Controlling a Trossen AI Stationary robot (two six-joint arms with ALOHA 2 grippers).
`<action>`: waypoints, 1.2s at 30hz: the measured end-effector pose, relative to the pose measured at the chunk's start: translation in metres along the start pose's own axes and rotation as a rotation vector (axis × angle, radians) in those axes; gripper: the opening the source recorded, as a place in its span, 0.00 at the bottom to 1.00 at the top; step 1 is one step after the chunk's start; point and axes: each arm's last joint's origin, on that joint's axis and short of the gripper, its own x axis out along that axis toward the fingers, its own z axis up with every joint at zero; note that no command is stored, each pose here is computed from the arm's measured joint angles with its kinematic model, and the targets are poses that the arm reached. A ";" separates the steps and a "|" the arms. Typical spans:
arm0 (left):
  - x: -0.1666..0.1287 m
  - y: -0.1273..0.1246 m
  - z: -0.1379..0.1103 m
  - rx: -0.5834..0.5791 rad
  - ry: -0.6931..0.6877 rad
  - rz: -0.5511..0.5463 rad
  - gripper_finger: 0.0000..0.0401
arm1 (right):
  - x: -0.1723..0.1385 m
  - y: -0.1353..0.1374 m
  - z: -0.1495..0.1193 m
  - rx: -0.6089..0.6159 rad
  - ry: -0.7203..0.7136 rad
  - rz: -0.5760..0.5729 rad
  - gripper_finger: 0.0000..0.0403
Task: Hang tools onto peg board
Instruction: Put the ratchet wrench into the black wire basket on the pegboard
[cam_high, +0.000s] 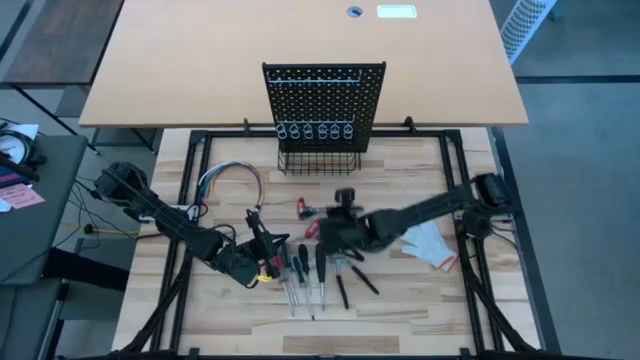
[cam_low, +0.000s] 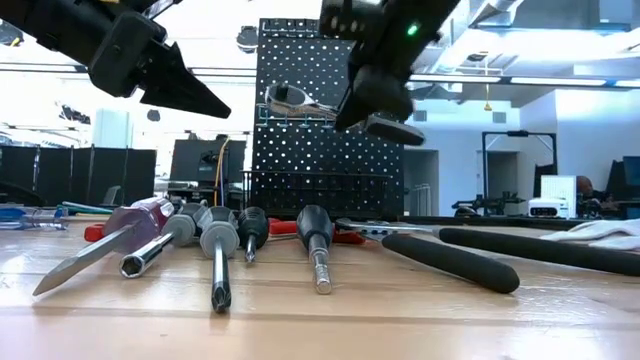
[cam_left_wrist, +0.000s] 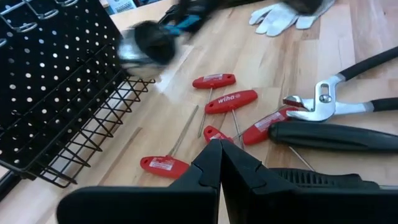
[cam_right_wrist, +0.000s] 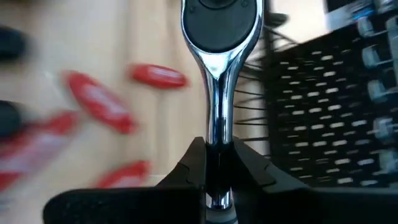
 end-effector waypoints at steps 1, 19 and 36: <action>0.000 0.000 0.000 -0.002 -0.001 0.000 0.00 | 0.008 -0.007 0.000 -0.028 0.001 -0.014 0.09; -0.001 0.002 -0.008 -0.077 0.049 0.025 0.00 | 0.094 -0.117 -0.034 0.052 0.011 0.083 0.09; -0.001 0.002 -0.008 -0.076 0.045 0.024 0.00 | 0.141 -0.117 -0.048 0.029 0.052 0.123 0.10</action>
